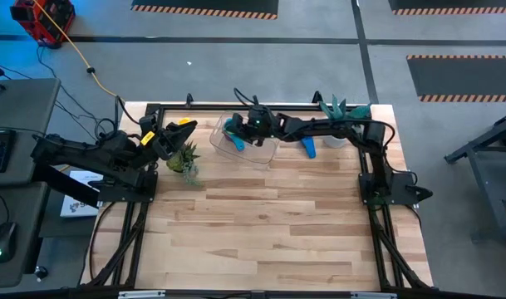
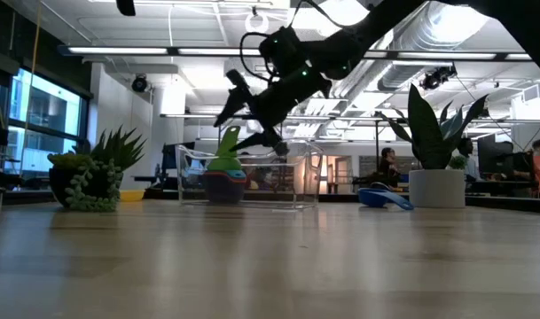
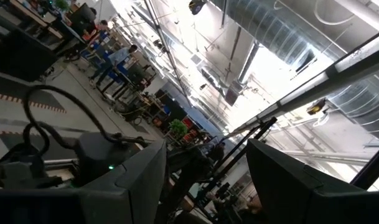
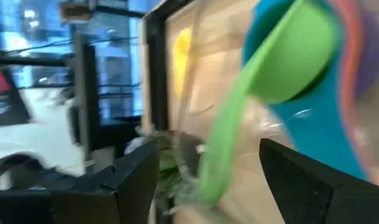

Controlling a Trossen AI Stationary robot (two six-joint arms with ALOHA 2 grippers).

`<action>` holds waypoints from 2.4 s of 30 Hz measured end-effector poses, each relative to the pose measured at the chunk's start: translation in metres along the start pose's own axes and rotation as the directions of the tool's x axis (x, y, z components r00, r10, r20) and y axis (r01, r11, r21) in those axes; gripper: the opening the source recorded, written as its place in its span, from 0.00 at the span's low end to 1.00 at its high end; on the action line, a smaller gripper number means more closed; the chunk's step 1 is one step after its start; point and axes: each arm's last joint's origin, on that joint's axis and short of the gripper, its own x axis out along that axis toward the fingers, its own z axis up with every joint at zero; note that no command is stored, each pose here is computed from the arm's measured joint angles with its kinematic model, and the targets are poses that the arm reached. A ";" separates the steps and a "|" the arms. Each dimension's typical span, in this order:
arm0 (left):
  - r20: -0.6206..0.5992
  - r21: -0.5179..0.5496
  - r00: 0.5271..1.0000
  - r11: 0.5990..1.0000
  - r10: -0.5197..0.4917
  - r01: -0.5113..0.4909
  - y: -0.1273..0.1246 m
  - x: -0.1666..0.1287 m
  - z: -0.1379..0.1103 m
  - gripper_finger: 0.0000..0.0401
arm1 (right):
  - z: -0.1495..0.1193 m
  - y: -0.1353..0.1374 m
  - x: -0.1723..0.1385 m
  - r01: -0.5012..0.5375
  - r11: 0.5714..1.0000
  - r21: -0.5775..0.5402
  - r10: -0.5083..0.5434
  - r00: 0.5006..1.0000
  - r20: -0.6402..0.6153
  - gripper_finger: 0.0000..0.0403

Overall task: Nest measuring cups in basket
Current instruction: Stack the green measuring cup on top of the light blue measuring cup on the transparent bin

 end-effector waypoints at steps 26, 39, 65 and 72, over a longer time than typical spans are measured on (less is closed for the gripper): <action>0.000 -0.001 1.000 1.000 -0.002 0.002 0.000 0.000 0.000 0.54 | 0.007 0.008 -0.007 -0.015 0.999 -0.034 0.014 1.000 -0.017 0.01; 0.000 -0.004 1.000 1.000 -0.009 0.009 -0.001 0.000 0.000 0.54 | -0.005 0.021 -0.020 -0.151 0.927 -0.344 0.142 0.989 -0.051 0.01; 0.007 -0.030 1.000 1.000 0.003 -0.002 0.000 0.000 0.001 0.54 | 0.002 -0.033 0.001 -0.223 0.961 -0.165 0.236 0.969 0.066 0.00; 0.008 -0.031 1.000 1.000 0.002 -0.002 0.000 0.000 0.001 0.54 | 0.002 -0.039 0.006 -0.225 0.968 -0.110 0.233 0.970 0.066 0.00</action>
